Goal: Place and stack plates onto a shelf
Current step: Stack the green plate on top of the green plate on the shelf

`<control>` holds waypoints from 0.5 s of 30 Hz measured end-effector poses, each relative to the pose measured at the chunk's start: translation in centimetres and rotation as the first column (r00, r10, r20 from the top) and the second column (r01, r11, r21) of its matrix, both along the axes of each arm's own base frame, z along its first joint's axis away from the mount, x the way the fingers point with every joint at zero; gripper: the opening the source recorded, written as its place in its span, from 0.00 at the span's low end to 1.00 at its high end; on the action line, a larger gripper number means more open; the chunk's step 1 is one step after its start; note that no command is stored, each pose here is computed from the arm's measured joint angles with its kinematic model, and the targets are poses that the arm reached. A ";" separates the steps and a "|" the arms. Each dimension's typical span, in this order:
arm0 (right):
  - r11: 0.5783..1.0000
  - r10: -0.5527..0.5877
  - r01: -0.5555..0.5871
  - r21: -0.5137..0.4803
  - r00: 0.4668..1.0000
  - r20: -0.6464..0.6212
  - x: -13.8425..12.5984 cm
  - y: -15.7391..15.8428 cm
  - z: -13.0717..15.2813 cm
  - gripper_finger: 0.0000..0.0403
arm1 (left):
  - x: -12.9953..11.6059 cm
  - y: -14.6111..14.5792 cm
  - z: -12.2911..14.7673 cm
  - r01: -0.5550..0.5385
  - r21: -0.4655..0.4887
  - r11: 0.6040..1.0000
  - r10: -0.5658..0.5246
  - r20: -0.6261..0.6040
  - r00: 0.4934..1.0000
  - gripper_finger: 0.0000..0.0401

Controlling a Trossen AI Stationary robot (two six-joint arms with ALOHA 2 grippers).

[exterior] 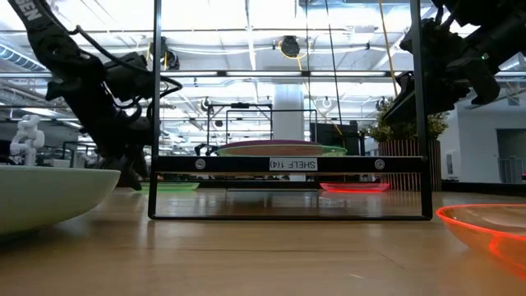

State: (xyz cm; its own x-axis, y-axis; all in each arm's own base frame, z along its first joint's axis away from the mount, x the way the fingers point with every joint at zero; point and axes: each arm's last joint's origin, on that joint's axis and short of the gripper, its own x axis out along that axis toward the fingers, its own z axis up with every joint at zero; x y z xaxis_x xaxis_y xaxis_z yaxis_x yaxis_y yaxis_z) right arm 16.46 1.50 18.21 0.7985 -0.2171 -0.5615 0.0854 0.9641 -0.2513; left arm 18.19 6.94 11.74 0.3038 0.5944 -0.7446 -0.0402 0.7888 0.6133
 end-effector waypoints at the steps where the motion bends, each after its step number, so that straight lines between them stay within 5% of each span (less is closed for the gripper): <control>1: 1.000 0.000 0.000 0.000 1.000 0.000 0.0 0.0 0.0 0.20 | -0.1 0.2 -0.1 -0.002 0.007 1.000 0.002 0.006 1.000 0.46; 15: 1.000 -0.002 0.002 0.004 1.000 0.001 0.0 0.0 0.0 0.20 | -0.9 1.7 -0.5 -0.001 0.007 1.000 0.001 0.016 1.000 0.45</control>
State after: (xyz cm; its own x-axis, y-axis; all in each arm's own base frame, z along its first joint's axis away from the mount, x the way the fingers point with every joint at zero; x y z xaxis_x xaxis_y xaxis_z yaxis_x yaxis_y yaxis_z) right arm 16.46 1.50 18.21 0.7986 -0.2164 -0.5616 0.0872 0.9649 -0.2477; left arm 17.34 8.60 11.29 0.3153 0.5999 -0.7353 -0.0507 0.7844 0.6182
